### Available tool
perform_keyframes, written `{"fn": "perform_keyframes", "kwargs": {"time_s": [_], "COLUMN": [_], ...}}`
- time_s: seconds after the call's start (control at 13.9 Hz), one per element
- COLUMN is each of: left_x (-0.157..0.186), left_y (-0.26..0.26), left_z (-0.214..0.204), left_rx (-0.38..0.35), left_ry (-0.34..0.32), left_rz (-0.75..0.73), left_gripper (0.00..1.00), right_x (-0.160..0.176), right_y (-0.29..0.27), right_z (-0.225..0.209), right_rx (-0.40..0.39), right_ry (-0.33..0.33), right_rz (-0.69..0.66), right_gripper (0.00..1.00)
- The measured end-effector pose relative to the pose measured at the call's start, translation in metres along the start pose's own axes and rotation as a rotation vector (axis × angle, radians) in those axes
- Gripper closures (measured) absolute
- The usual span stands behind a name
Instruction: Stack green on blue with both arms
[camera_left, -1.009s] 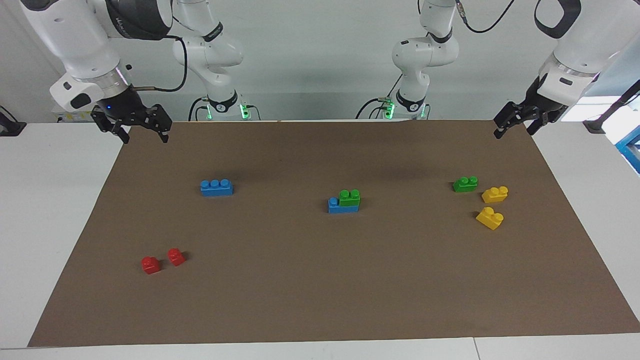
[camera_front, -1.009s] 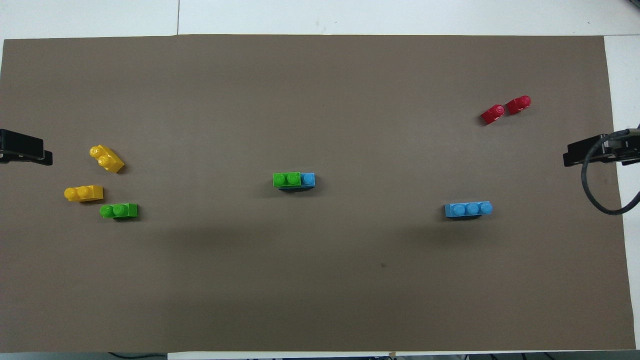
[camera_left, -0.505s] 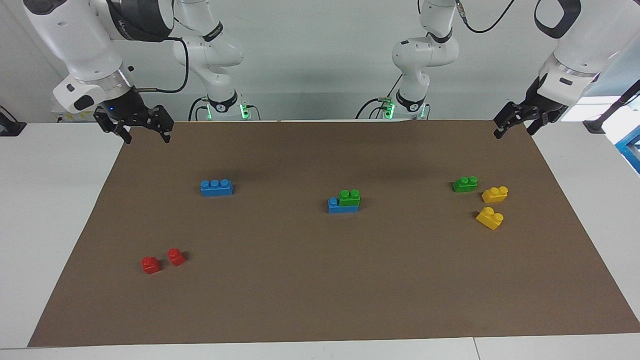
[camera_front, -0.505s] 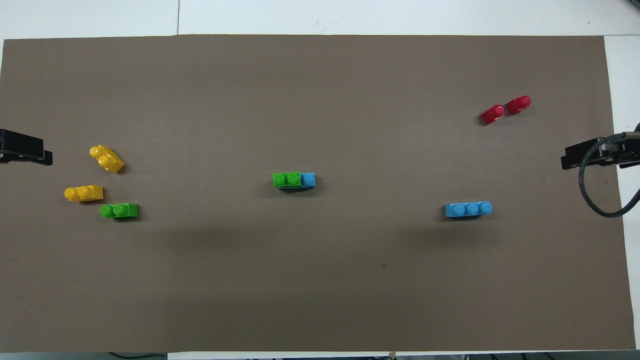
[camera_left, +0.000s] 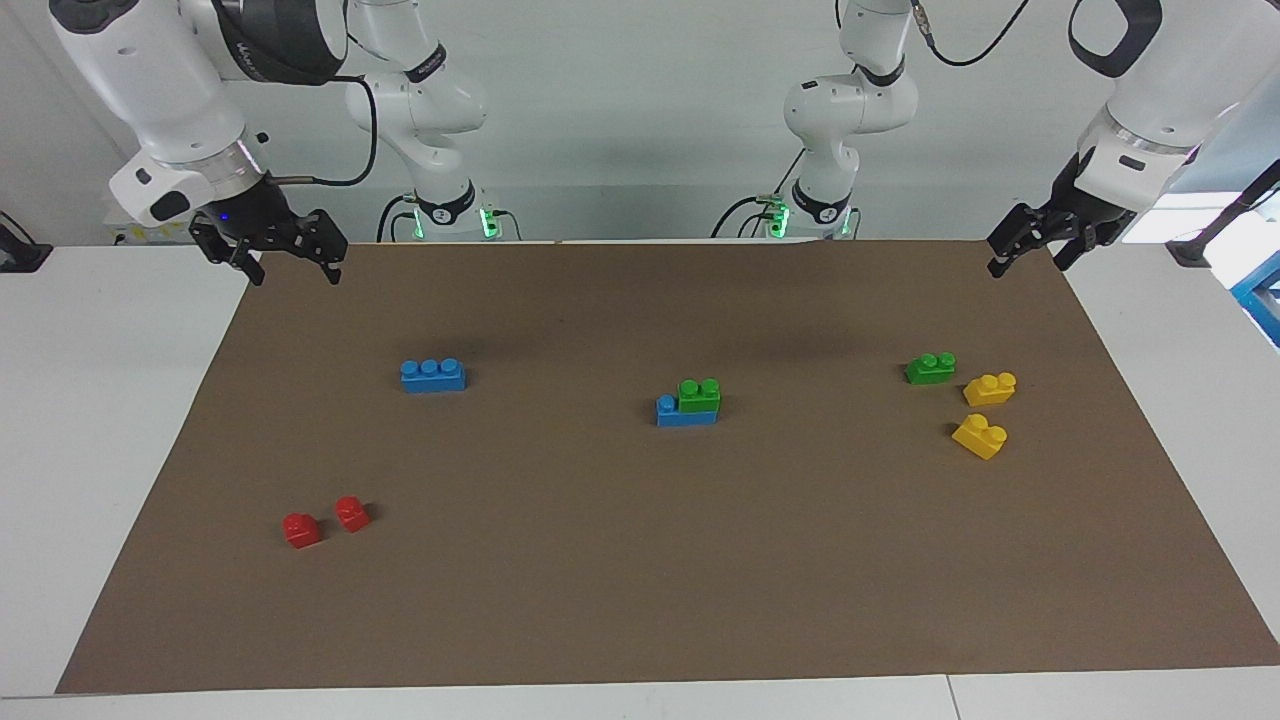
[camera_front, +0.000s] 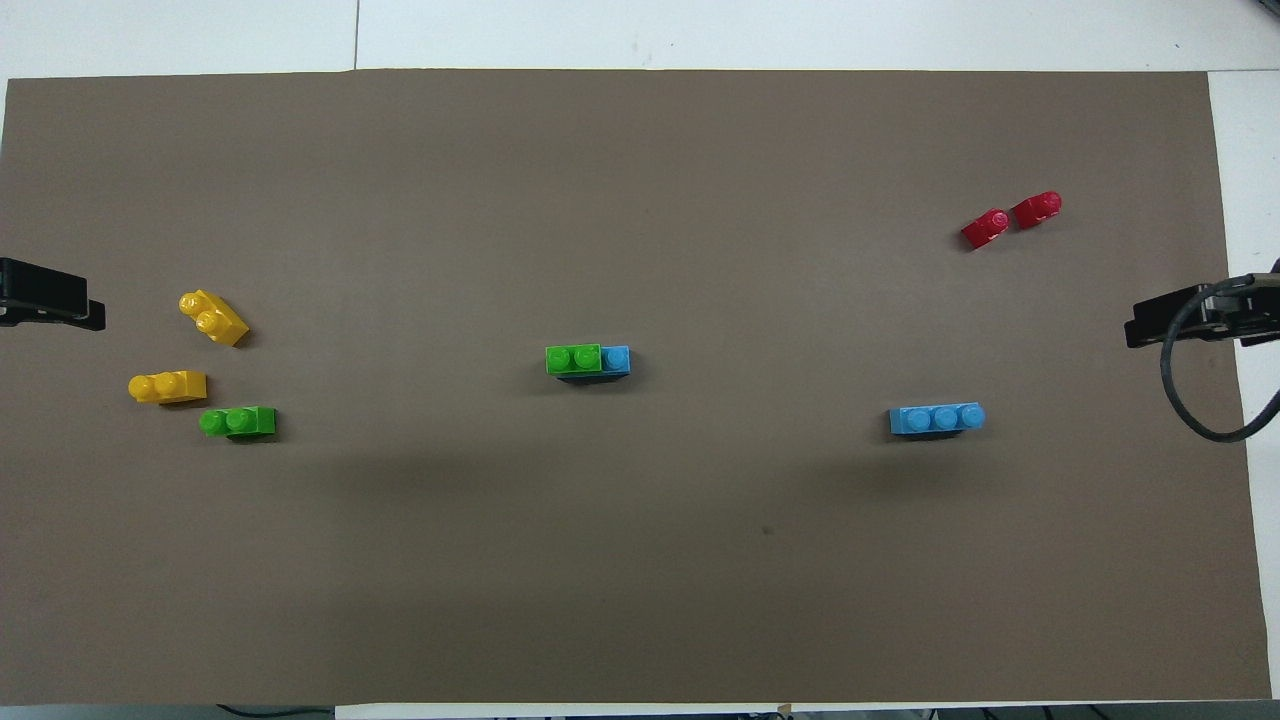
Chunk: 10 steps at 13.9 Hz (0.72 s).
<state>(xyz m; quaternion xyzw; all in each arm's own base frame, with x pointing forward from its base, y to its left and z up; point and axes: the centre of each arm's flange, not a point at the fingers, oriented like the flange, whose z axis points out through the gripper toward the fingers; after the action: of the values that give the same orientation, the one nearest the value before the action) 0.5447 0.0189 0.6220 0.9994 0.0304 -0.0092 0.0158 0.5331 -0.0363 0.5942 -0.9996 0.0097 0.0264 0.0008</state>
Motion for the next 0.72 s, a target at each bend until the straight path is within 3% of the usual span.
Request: {"fn": "perform_keyframes", "kwargs": {"time_s": [0.72], "left_x": [0.0002], "left_y": [0.0000], "left_z": [0.0006], "left_rx": [0.000], "left_ry": [0.000], "left_rz": [0.000], "left_gripper": [0.00], "right_x": [0.0015], "right_y": [0.0007], "right_z": [-0.0023], "right_rx": [-0.001], "right_ry": [0.023], "right_rz": [0.001], "right_gripper": [0.00]}}
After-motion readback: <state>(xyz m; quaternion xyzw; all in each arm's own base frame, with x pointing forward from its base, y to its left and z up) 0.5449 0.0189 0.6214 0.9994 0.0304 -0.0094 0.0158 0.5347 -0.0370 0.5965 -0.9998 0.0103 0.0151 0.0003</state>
